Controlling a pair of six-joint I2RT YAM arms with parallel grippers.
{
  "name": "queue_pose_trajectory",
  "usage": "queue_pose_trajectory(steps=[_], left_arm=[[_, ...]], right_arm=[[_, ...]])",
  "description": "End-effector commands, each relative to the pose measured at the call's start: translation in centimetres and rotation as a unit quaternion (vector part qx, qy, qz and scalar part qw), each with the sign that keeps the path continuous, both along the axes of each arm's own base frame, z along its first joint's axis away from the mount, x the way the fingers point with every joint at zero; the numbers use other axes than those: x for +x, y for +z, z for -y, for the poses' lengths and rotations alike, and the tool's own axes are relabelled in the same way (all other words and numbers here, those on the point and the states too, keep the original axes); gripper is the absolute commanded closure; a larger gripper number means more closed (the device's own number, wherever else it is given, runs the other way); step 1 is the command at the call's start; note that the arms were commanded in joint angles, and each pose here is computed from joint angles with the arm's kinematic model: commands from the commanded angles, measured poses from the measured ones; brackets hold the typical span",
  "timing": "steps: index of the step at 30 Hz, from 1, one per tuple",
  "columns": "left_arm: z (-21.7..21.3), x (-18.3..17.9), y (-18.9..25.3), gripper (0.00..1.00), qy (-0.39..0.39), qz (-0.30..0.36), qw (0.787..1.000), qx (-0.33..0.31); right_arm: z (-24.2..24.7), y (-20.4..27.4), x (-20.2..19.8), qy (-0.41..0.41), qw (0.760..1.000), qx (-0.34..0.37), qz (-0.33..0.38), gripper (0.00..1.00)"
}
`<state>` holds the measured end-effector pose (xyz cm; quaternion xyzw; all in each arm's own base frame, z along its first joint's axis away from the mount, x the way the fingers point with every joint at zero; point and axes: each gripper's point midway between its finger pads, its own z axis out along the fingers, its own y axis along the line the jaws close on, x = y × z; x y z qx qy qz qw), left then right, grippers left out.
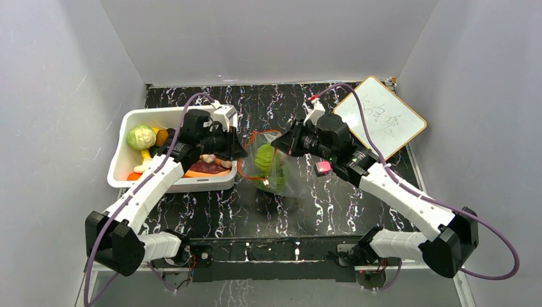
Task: Place the food in the zip-top bag and seal the zipper
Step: Adjust the zipper food storage bag at the center of the board.
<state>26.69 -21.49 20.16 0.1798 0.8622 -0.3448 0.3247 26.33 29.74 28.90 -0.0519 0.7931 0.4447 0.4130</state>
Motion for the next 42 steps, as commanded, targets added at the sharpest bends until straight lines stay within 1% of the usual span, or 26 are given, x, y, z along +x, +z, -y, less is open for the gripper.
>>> queue_pose_trajectory(steps=[1,2,3,5,7,10,13,16,18,21,25,32,34,36,38,41,42], left_arm=[[0.3,-0.2,0.6,0.91,-0.02,0.014,1.0,-0.005],[0.4,-0.1,1.0,0.99,-0.019,0.019,1.0,-0.009],[0.5,-0.1,1.6,1.0,-0.017,0.024,0.999,-0.014],[0.6,0.2,2.8,1.0,-0.014,0.036,0.999,-0.024],[1.1,0.6,4.6,1.0,-0.013,0.046,0.998,-0.04],[2.5,0.7,8.6,1.0,-0.029,0.062,0.993,-0.094],[3.9,0.3,11.4,1.0,-0.051,0.069,0.983,-0.16],[4.6,0.4,11.6,1.0,-0.06,0.063,0.978,-0.189],[4.7,0.9,10.7,1.0,-0.053,0.054,0.981,-0.181],[4.1,1.6,8.7,1.0,-0.033,0.041,0.988,-0.146],[3.4,2.6,6.5,1.0,-0.012,0.032,0.994,-0.103],[3.0,3.3,5.3,1.0,-0.001,0.021,0.997,-0.078],[2.8,3.5,5.2,0.92,0.011,0.021,0.997,-0.072],[2.4,3.7,5.3,0.78,0.022,0.026,0.997,-0.067],[2.0,3.7,5.6,0.63,0.033,0.032,0.997,-0.06],[0.8,4.0,5.8,0.41,0.057,0.048,0.997,-0.033],[0.3,4.1,5.7,0.29,0.066,0.052,0.996,-0.02]], right_arm=[[0.0,3.8,0.1,-0.002,0.998,0.041,0.055,1.0],[0.0,3.6,0.2,-0.004,0.998,0.037,0.055,1.0],[0.2,3.4,0.3,-0.006,0.998,0.03,0.057,1.0],[1.0,2.6,0.8,-0.024,0.998,-0.003,0.061,1.0],[2.7,1.3,1.7,-0.059,0.995,-0.057,0.064,1.0],[5.7,0.2,2.8,-0.115,0.982,-0.134,0.072,1.0],[7.0,0.5,3.1,-0.137,0.974,-0.161,0.081,1.0],[7.0,0.7,3.0,-0.134,0.974,-0.162,0.081,1.0],[6.3,1.2,2.6,-0.118,0.979,-0.144,0.088,1.0],[5.3,2.2,2.3,-0.102,0.984,-0.11,0.098,1.0],[5.0,2.2,2.3,-0.102,0.986,-0.092,0.097,1.0],[3.9,1.9,2.4,-0.085,0.989,-0.077,0.091,1.0],[3.7,1.9,2.3,-0.08,0.99,-0.075,0.092,1.0],[3.6,2.1,2.3,-0.079,0.99,-0.072,0.093,1.0],[3.5,2.4,2.3,-0.078,0.99,-0.07,0.095,1.0],[3.7,2.3,2.3,-0.081,0.99,-0.069,0.096,1.0],[3.7,2.3,2.3,-0.081,0.99,-0.069,0.096,1.0]])
